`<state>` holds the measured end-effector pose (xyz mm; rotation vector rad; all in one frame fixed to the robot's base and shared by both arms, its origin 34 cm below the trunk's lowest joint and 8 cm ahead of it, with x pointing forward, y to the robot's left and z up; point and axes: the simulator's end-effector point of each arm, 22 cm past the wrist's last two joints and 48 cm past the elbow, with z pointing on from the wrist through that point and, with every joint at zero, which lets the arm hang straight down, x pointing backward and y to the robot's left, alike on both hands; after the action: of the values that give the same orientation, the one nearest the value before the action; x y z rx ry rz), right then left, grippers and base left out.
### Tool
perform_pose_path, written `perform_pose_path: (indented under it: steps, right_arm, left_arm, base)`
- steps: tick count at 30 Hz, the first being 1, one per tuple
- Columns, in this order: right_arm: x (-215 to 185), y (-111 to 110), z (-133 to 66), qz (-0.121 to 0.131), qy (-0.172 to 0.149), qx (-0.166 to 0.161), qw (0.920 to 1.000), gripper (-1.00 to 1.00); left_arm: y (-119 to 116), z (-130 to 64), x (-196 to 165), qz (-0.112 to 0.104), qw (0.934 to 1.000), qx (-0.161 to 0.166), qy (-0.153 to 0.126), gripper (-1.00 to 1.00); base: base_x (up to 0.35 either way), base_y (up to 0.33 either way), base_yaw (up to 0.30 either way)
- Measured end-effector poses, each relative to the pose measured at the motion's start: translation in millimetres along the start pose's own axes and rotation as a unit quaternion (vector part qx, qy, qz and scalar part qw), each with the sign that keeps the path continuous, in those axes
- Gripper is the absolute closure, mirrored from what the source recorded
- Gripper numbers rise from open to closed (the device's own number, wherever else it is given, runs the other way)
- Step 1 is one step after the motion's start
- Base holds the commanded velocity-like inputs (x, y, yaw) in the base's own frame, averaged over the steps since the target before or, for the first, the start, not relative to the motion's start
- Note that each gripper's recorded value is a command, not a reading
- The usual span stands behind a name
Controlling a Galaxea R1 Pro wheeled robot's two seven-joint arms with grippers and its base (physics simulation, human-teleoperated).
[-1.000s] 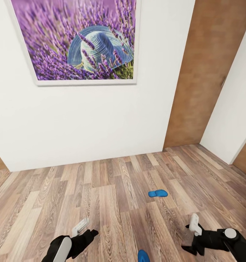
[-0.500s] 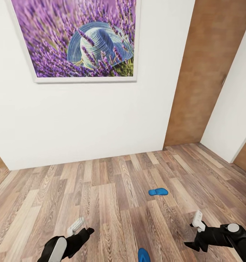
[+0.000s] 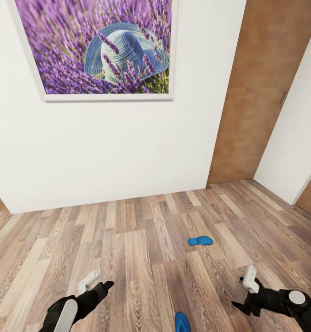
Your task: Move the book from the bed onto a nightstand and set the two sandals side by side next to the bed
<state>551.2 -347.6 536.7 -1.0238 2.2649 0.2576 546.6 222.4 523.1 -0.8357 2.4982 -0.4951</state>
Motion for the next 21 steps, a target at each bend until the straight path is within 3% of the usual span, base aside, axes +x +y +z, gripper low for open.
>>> perform_pose_path:
  steps: [4,10,12,14,15,16,17,18,21]
  right_arm:
    - [8,-17,6.8,-0.011,-0.009,0.051,0.9986,-1.0]
    - [42,-9,22.5,-0.007,0.009,0.055,0.9984,-1.0]
    - [53,4,30.0,-0.027,0.023,0.037,0.9987,-1.0]
    - [63,23,40.3,-0.073,0.041,0.005,0.9965,-1.0]
    - [65,27,43.7,-0.09,0.045,-0.003,0.9949,-1.0]
    - [67,27,45.1,-0.091,0.045,-0.004,0.9948,-1.0]
    - [68,31,49.0,-0.123,0.052,-0.015,0.9909,-1.0]
    - [69,31,50.5,-0.124,0.052,-0.016,0.9907,-1.0]
    - [73,35,56.7,-0.162,0.058,-0.029,0.9846,-1.0]
  left_arm:
    - [3,4.9,2,0.002,1.0,0.001,-0.002,-1.0]
    - [11,13.5,9,0.002,1.0,0.0,-0.001,-1.0]
    - [14,16.5,12,0.003,1.0,0.0,0.0,-1.0]
    - [16,19.6,15,0.003,1.0,0.0,0.001,-1.0]
    - [17,21.1,16,0.003,1.0,0.0,0.001,-1.0]
    - [18,22.6,17,0.003,1.0,0.0,0.001,-1.0]
    - [19,24.2,19,0.003,1.0,0.0,0.002,-1.0]
    - [20,25.8,20,0.003,1.0,0.0,0.002,-1.0]
    - [24,30.4,23,0.004,1.0,0.0,0.002,-1.0]
  base:
    - [0.0,0.0,0.0]
    - [0.0,0.0,0.0]
    - [0.0,0.0,0.0]
    - [0.0,0.0,0.0]
    - [0.0,0.0,0.0]
    - [0.0,0.0,0.0]
    - [0.0,0.0,0.0]
    - [0.0,0.0,0.0]
    - [0.0,0.0,0.0]
